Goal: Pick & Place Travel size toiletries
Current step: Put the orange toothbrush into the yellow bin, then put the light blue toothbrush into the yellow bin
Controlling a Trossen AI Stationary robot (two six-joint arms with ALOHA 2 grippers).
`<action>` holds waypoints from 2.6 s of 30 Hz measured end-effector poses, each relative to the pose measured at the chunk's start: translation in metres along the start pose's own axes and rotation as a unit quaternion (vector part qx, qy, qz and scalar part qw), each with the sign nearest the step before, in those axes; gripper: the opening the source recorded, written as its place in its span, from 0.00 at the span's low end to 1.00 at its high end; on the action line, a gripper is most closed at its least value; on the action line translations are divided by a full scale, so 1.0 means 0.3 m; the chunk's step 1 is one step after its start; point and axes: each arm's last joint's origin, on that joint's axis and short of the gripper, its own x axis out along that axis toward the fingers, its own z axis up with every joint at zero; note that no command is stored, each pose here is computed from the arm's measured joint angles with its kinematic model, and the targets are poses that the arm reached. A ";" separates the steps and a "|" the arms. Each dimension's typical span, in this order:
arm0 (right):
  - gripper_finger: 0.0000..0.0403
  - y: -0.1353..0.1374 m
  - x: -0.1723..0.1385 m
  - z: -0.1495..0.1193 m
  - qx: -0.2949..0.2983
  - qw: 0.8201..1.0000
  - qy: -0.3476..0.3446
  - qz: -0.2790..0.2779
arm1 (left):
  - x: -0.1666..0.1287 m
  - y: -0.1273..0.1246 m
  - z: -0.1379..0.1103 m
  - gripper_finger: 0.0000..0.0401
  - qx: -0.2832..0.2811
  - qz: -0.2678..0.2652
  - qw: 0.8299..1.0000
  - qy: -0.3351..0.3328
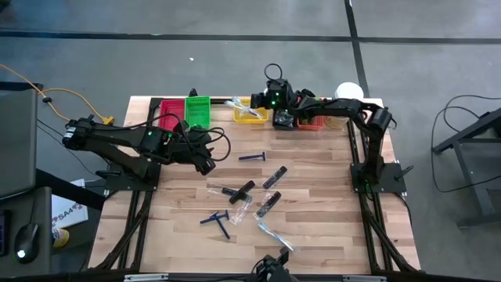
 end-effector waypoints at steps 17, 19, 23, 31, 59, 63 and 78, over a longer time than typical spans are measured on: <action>0.38 0.000 0.000 -0.003 0.016 1.000 0.017 0.012 | 0.000 0.000 0.000 0.49 -0.004 0.000 1.000 0.000; 0.41 -0.002 0.000 -0.003 0.016 1.000 0.009 0.001 | 0.000 0.000 0.000 0.49 -0.004 0.000 1.000 0.000; 0.42 -0.012 0.000 0.006 0.017 1.000 -0.007 -0.016 | 0.000 0.000 0.000 0.49 -0.004 -0.001 1.000 0.000; 0.36 -0.024 0.000 0.026 0.020 0.999 -0.027 -0.024 | 0.000 0.000 0.000 0.49 -0.004 -0.001 1.000 0.000; 0.16 -0.142 -0.017 0.169 0.044 0.992 -0.110 -0.053 | 0.000 -0.001 0.000 0.49 -0.004 -0.001 1.000 0.000; 0.14 -0.142 -0.019 0.183 0.044 0.994 -0.100 -0.020 | 0.000 0.000 0.000 0.49 -0.005 -0.001 1.000 0.000; 0.01 -0.013 -0.180 0.189 -0.084 0.995 0.031 0.039 | -0.005 0.006 -0.002 0.49 -0.030 0.000 1.000 0.000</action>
